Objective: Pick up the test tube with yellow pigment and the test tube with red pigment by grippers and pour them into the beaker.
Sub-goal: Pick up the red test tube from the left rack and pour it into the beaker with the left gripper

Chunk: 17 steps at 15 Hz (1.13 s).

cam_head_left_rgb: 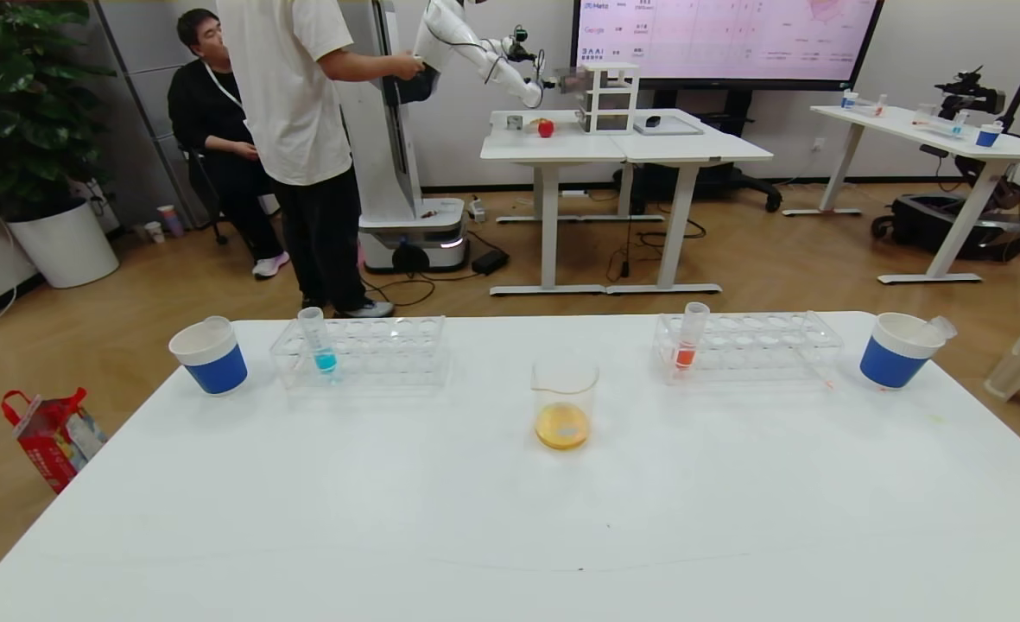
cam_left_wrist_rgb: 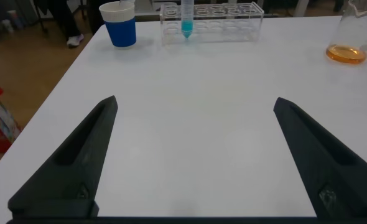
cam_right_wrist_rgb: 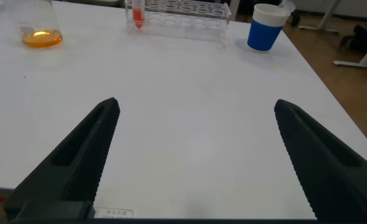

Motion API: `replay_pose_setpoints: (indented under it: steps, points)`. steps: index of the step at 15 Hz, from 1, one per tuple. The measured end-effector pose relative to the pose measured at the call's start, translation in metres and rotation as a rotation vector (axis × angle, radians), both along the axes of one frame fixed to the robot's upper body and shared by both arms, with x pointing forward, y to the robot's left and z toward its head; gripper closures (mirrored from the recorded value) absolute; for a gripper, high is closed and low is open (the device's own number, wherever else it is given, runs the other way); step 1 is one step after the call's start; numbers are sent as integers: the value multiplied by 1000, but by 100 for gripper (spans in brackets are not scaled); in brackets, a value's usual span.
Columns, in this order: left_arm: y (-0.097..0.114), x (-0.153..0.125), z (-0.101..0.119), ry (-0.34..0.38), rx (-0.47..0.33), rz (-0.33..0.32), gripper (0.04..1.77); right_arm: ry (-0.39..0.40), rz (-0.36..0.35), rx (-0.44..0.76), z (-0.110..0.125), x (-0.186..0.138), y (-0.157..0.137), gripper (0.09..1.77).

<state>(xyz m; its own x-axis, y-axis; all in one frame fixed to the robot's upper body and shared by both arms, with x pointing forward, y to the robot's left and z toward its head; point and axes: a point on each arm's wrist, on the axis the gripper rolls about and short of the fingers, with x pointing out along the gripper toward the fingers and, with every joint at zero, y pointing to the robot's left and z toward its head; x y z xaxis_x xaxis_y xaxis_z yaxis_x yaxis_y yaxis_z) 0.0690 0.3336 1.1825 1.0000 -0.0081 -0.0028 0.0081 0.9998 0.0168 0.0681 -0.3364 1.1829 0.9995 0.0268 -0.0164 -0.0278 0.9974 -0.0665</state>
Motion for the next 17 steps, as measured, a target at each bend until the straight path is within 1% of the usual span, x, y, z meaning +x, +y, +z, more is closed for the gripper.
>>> replay_pose_setpoints:
  steps: [5,17]
  points:
    - [0,0,0,0,-14,1,6,-22,-7,0,1,1,0,12]
    - [0,0,-1,3,-14,1,6,-18,4,-8,0,1,0,12]
